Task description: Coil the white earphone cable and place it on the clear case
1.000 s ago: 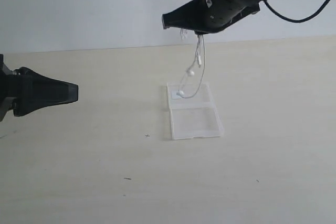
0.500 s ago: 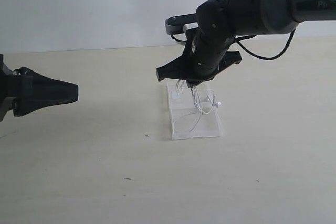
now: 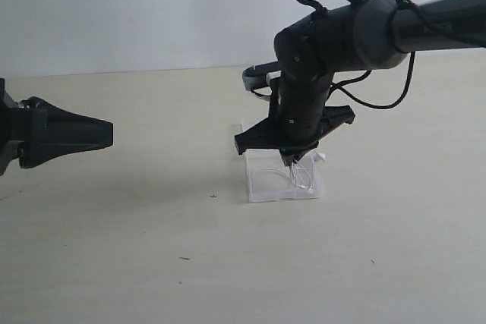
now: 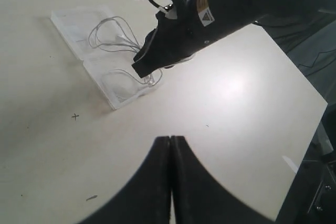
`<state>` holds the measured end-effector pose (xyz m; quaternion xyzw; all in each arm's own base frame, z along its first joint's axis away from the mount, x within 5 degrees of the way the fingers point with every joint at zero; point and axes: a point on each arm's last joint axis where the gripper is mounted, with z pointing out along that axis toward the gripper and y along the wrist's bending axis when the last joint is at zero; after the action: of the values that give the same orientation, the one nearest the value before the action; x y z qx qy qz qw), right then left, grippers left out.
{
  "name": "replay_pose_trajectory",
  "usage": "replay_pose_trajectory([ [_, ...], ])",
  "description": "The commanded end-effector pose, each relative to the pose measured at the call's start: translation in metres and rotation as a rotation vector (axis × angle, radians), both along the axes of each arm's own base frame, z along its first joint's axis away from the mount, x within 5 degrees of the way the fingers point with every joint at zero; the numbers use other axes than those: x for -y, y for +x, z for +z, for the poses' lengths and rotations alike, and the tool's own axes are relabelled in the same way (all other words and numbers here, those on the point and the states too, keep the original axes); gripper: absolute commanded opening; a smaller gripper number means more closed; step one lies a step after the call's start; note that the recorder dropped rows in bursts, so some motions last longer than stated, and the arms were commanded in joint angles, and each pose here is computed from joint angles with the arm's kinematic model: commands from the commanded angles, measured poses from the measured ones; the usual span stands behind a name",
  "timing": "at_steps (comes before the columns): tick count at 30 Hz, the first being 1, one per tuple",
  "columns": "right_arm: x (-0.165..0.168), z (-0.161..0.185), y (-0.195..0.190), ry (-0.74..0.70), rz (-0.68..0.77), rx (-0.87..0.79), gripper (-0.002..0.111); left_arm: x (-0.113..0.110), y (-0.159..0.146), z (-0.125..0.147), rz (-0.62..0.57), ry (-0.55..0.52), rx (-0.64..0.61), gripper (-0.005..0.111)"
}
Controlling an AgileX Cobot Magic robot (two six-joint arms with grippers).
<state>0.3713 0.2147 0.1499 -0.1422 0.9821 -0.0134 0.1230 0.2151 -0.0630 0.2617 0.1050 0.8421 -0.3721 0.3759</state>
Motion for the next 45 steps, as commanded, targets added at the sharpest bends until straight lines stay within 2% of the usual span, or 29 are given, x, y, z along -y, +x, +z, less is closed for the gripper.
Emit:
replay_pose_trajectory([
  [1,-0.006,0.021,0.009,0.034,0.045,0.003,0.0,-0.001,0.001,0.0,0.009,-0.003,0.003,0.0],
  [3,-0.011,0.033,0.013,0.06,0.058,0.02,0.006,0.0,0.0,0.0,0.003,-0.006,0.001,0.0],
  [10,-0.017,0.057,0.021,0.107,0.034,0.048,0.048,0.001,-0.001,0.001,-0.018,-0.018,-0.003,0.0],
  [14,-0.016,0.06,0.019,0.093,0.019,0.027,0.059,0.002,-0.003,0.0,-0.029,-0.024,-0.01,0.0],
  [18,-0.011,0.073,0.016,0.032,0.015,-0.023,0.057,0.0,-0.004,-0.007,-0.006,-0.011,-0.027,0.0],
  [20,-0.006,0.087,0.016,-0.027,0.015,-0.024,0.052,-0.001,-0.004,-0.01,0.015,0.0,-0.032,0.0],
  [22,-0.001,0.104,0.018,-0.056,0.022,0.047,0.04,-0.003,-0.003,-0.011,0.041,0.015,-0.029,0.0],
  [26,0.008,0.148,0.006,-0.026,0.028,0.142,0.0,-0.007,0.001,-0.013,0.087,0.04,-0.019,0.0],
  [29,0.02,0.174,-0.01,-0.021,0.034,0.192,0.0,-0.011,0.004,-0.014,0.14,0.07,-0.009,0.0],
  [33,0.044,0.198,-0.049,-0.025,0.039,0.215,0.0,-0.011,0.004,-0.014,0.14,0.07,-0.009,0.0],
  [39,0.101,0.209,-0.124,-0.126,0.043,0.261,0.0,-0.01,0.003,-0.013,0.13,0.064,-0.011,0.0],
  [45,0.133,0.237,-0.179,-0.053,0.026,0.379,0.0,-0.01,0.003,-0.013,0.13,0.064,-0.011,0.0],
])
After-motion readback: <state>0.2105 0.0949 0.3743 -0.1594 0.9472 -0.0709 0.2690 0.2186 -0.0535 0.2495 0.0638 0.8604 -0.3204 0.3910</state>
